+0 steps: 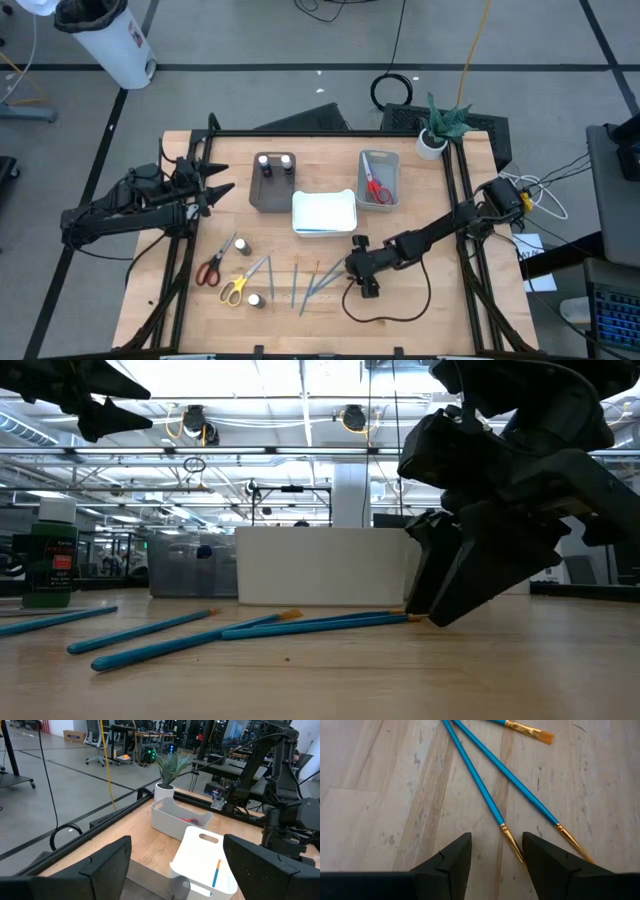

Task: Pick & Place Paint Supplies
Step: Put the blue paint brush into the white bin

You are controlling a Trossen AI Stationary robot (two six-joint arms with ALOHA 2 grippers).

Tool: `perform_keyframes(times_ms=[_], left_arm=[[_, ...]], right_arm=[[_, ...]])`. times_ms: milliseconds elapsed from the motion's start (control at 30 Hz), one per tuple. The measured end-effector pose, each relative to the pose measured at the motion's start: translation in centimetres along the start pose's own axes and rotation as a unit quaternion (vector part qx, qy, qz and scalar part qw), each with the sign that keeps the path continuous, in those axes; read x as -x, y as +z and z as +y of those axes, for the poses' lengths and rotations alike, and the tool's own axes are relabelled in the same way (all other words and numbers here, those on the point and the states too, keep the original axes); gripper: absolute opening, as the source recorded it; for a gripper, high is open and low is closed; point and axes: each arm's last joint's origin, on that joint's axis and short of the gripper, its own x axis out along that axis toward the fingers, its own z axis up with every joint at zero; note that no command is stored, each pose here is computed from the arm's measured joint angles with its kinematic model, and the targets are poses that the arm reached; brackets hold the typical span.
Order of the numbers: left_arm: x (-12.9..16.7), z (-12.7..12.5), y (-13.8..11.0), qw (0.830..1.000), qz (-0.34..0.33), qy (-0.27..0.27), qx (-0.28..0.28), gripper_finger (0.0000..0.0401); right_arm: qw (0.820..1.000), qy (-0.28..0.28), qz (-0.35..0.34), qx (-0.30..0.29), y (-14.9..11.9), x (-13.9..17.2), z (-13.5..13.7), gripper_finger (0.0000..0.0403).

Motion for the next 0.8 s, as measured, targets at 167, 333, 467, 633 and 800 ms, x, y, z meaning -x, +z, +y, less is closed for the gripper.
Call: perform_keyframes(times_ms=[167, 333, 467, 633, 800], left_arm=[[0.0, 0.0, 0.0, 1.0, 0.0, 0.0, 0.0, 0.0324], [0.0, 0.0, 0.0, 1.0, 0.0, 0.0, 0.0, 0.0324], [0.0, 0.0, 0.0, 1.0, 0.0, 0.0, 0.0, 0.0324], [0.0, 0.0, 0.0, 1.0, 0.0, 0.0, 0.0, 0.0324], [-0.01, 0.0, -0.01, 1.0, 0.0, 0.0, 0.0, 0.0324]], right_arm=[[1.0, 0.001, 0.001, 0.007, -0.05, -0.01, 0.06, 0.0165], [1.0, 0.002, 0.003, 0.016, -0.18, 0.02, 0.39, 0.014], [1.0, 0.004, 0.004, 0.023, -0.26, 0.03, 0.58, 0.0106], [1.0, 0.007, 0.005, 0.024, -0.27, 0.02, 0.6, 0.0062], [1.0, 0.007, 0.005, 0.025, -0.29, 0.02, 0.6, 0.0026]])
